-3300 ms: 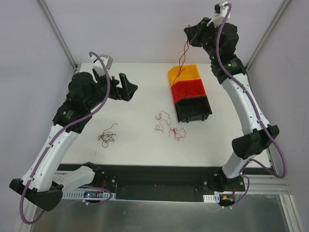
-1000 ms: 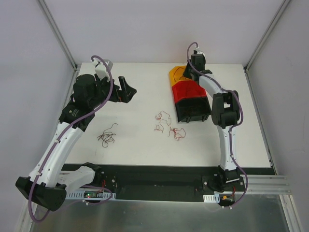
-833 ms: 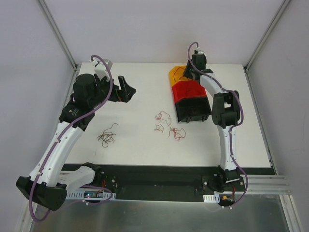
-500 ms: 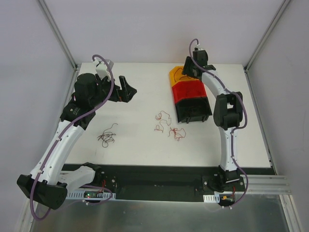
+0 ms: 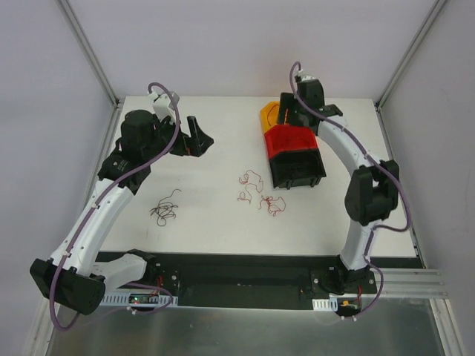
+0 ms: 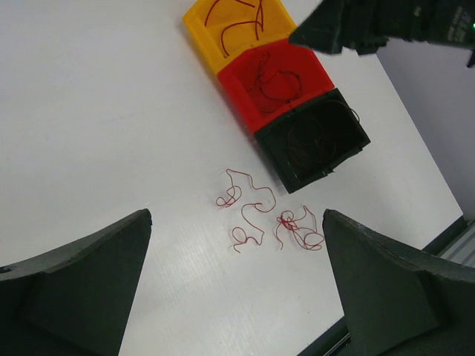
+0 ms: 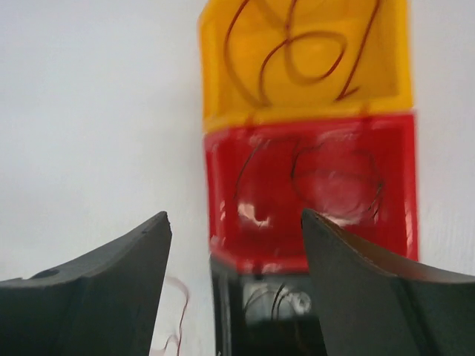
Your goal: Untangle the cables
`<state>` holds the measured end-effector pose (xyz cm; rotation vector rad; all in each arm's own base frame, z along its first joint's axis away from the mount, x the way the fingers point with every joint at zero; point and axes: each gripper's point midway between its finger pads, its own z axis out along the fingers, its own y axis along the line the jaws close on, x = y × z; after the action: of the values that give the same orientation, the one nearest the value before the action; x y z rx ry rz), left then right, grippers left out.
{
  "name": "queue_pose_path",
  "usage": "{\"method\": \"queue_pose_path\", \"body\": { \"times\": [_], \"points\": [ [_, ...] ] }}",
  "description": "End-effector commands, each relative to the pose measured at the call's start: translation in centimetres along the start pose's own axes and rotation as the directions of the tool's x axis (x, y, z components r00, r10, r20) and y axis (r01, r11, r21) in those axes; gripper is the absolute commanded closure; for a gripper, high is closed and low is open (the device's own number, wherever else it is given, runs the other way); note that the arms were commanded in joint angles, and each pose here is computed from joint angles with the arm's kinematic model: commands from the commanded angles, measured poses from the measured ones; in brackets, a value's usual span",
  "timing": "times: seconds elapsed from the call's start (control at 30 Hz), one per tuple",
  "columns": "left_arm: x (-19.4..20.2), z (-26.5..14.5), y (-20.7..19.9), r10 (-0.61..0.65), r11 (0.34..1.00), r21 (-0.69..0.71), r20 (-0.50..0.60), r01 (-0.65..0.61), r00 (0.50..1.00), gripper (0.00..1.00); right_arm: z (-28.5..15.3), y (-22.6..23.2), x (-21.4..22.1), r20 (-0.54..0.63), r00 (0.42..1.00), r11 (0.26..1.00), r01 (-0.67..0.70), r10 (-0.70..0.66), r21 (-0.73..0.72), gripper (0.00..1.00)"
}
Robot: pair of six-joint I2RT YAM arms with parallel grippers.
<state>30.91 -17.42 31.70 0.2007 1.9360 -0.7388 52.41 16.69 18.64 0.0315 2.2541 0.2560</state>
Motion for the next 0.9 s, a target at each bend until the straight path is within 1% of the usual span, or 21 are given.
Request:
{"method": "queue_pose_path", "body": {
  "times": [0.0,0.1,0.13,0.23,0.27,0.33,0.43,0.5,0.57,0.7,0.77,0.8,0.87],
  "points": [
    [0.0,0.9,-0.2,-0.033,0.999,0.038,-0.008,0.033,0.999,0.01,-8.3,5.9,4.3,0.018,0.991,0.975,0.136,-0.135,-0.173,0.27],
    [1.2,2.2,-0.1,-0.063,0.996,0.055,-0.064,0.066,0.996,0.01,-11.4,7.8,9.9,-0.018,0.976,0.948,0.209,-0.219,-0.241,0.27],
    [1.7,2.7,-0.1,-0.079,0.994,0.069,-0.092,0.085,0.993,0.01,-12.6,8.9,11.8,-0.032,0.97,0.928,0.222,-0.242,-0.301,0.28],
    [4.1,4.9,-0.2,-0.146,0.979,0.109,-0.212,0.171,0.966,0.03,-14.7,9.9,17.5,-0.077,0.96,0.892,0.22,-0.271,-0.394,0.3],
    [5.0,5.8,-0.3,-0.168,0.971,0.124,-0.258,0.205,0.951,0.05,-15.2,9.7,19.2,-0.096,0.954,0.888,0.223,-0.283,-0.402,0.31],
    [7.1,7.4,-0.4,-0.211,0.952,0.139,-0.352,0.274,0.912,0.07,-15.7,8.6,21.8,-0.14,0.954,0.904,0.194,-0.264,-0.381,0.31],
    [10.7,9.4,-0.9,-0.26,0.914,0.151,-0.497,0.378,0.828,0.12,-15.8,6.3,24.6,-0.172,0.963,0.934,0.14,-0.206,-0.329,0.32],
    [13.1,10.7,-1.6,-0.256,0.898,0.155,-0.575,0.411,0.777,0.14,-15.8,5.9,25.5,-0.168,0.971,0.938,0.109,-0.171,-0.329,0.32],
    [15.5,11.8,-2.1,-0.238,0.904,0.135,-0.628,0.406,0.74,0.16,-15.3,5.7,26.3,-0.172,0.973,0.941,0.092,-0.155,-0.327,0.33],
    [18.8,13.8,-3.4,-0.135,0.94,0.142,-0.682,0.312,0.718,0.18,-13.9,5.7,27.6,-0.19,0.972,0.943,0.072,-0.14,-0.324,0.4],
    [20.7,14.3,-3.0,-0.113,0.958,0.107,-0.712,0.266,0.693,0.18,-13.2,5.4,28.4,-0.207,0.97,0.95,0.059,-0.127,-0.306,0.43],
    [21.2,14.4,-2.6,-0.113,0.965,0.085,-0.72,0.249,0.685,0.18,-13.1,5.1,29.0,-0.224,0.966,0.953,0.057,-0.128,-0.298,0.46],
    [22.4,14.6,-1.5,-0.126,0.976,0.029,-0.738,0.218,0.663,0.22,-12.6,5.3,29.2,-0.215,0.969,0.952,0.049,-0.118,-0.303,0.51]
  ]
}}
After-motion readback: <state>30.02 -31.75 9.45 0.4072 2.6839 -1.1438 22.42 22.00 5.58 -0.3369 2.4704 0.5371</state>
